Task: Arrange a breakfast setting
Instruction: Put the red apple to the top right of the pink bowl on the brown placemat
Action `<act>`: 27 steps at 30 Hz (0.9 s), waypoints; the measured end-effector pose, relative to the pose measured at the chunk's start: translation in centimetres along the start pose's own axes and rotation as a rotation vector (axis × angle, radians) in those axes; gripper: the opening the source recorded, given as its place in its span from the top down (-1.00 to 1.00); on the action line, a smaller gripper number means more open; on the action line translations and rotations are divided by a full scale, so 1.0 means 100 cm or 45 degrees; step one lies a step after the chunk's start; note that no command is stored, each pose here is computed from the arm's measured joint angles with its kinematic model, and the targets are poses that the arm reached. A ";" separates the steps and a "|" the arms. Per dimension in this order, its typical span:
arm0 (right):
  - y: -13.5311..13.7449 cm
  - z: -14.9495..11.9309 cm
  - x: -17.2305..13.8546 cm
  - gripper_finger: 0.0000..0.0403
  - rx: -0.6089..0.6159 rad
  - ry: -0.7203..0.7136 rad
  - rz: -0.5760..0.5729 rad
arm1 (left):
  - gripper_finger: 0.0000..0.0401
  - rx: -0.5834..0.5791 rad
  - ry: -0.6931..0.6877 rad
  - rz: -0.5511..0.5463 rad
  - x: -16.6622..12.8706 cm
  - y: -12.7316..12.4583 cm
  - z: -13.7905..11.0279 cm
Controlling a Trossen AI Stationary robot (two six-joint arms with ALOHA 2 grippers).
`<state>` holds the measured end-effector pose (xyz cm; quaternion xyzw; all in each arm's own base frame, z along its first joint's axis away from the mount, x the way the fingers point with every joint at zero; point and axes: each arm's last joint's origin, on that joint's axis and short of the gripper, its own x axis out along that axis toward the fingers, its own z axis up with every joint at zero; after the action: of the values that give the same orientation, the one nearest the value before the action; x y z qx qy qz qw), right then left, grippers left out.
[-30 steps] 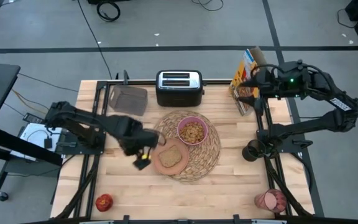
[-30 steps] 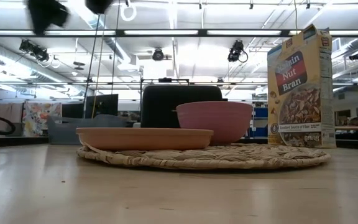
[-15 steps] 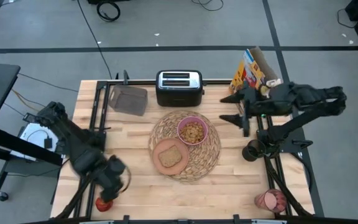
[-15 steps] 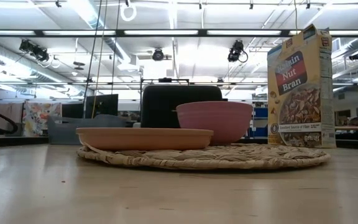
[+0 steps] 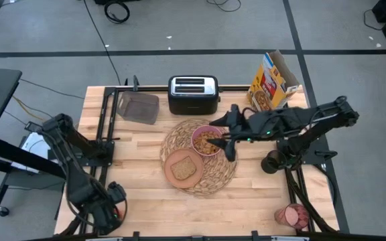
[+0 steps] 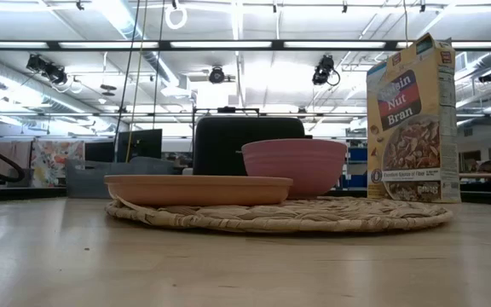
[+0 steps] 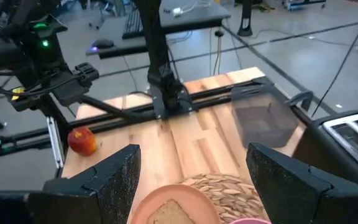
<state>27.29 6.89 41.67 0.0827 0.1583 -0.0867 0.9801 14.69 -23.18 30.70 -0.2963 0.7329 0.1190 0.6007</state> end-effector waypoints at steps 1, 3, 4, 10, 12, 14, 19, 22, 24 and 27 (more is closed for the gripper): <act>0.002 -0.001 0.004 -0.47 -0.003 0.008 0.012 | -0.71 -0.005 0.004 0.017 0.006 -0.003 0.002; 0.005 -0.002 0.009 -0.47 -0.004 0.003 0.040 | -0.71 -0.012 0.004 0.049 0.017 -0.007 0.004; 0.006 -0.002 0.011 -0.47 -0.002 -0.001 0.055 | -0.71 -0.015 0.004 0.062 0.021 -0.009 0.005; 0.009 0.005 0.010 -0.47 0.041 -0.070 0.159 | -0.71 -0.032 0.041 0.121 0.043 -0.021 0.009; 0.009 0.008 0.007 -0.49 0.053 -0.099 0.173 | -0.71 -0.037 0.040 0.135 0.049 -0.024 0.011; 0.008 0.010 0.005 -0.51 0.057 -0.109 0.176 | -0.71 -0.045 0.039 0.162 0.055 -0.026 0.012; 0.008 0.011 0.002 -0.54 0.067 -0.125 0.178 | -0.71 -0.066 0.037 0.186 0.062 -0.028 0.014; 0.010 0.011 0.002 -0.55 0.064 -0.124 0.189 | -0.71 -0.085 0.037 0.180 0.075 -0.025 0.013; 0.011 0.010 0.001 -0.55 0.062 -0.118 0.195 | -0.71 -0.097 0.045 0.168 0.089 -0.021 0.015; 0.015 0.009 -0.001 -0.55 0.064 -0.118 0.201 | -0.71 -0.118 0.063 0.203 0.103 -0.013 0.012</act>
<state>27.78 8.16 42.74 0.1154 0.1036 -0.0168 0.9878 15.40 -26.59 20.82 -0.2675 0.7623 0.1930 0.5568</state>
